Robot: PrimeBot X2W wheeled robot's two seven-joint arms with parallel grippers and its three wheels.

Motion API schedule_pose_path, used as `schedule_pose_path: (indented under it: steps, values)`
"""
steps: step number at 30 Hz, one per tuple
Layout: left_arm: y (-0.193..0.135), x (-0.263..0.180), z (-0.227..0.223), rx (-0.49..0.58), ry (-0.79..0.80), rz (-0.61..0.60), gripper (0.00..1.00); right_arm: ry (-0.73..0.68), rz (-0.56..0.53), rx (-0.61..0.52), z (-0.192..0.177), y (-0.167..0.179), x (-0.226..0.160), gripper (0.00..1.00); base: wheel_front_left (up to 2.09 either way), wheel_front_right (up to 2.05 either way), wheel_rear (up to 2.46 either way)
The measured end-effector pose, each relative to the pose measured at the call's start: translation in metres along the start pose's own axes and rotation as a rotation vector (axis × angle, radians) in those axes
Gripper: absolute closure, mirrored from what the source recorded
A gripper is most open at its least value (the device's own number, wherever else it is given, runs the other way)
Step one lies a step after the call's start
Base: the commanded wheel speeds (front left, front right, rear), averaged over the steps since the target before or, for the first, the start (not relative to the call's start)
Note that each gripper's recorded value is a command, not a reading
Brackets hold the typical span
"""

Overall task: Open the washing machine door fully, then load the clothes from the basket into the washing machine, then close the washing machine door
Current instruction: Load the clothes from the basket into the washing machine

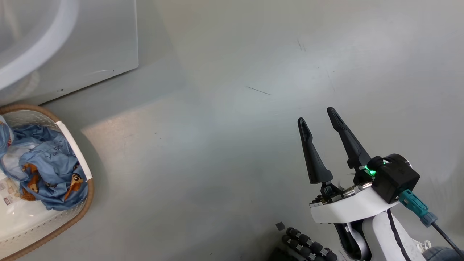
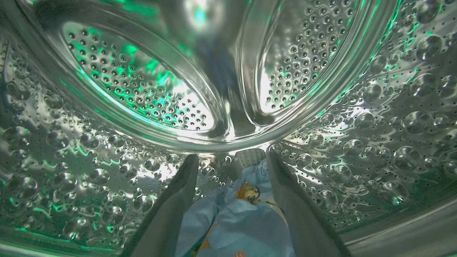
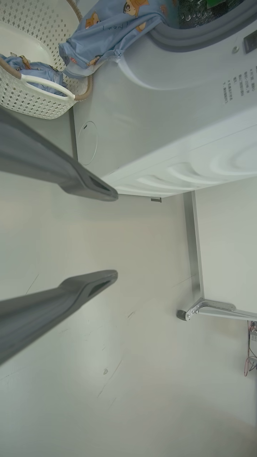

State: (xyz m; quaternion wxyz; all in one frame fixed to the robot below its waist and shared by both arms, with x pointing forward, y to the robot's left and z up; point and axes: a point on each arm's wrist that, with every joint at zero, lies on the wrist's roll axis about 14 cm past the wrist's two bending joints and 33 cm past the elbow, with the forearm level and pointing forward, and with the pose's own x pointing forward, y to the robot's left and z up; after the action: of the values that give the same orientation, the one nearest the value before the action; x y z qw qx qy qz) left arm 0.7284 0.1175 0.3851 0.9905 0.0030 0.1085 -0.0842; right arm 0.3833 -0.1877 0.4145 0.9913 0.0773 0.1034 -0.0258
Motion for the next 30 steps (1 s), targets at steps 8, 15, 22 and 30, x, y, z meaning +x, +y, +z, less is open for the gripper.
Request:
schedule_pose_path:
  steps: [8, 15, 22, 30]
  values:
    - [-0.005, -0.015, 0.001, -0.013, 0.083, 0.019, 0.0, -0.039, 0.012, -0.003, 0.012, 0.002, -0.001, 0.0, 0.0, 0.0, 0.0]
    - [0.006, -0.026, 0.016, -0.033, 0.053, 0.078, 0.0, -0.055, 0.036, 0.008, 0.015, 0.008, 0.004, 0.0, 0.0, 0.0, 0.0]
    - [-0.007, -0.047, 0.001, -0.084, 0.061, 0.064, 0.0, -0.068, 0.067, 0.022, 0.017, 0.016, 0.01, 0.0, 0.0, 0.0, 0.0]
    - [-0.007, -0.07, 0.005, -0.121, 0.007, 0.065, 0.0, -0.077, 0.105, 0.028, 0.016, 0.026, 0.02, 0.0, 0.0, 0.0, 0.0]
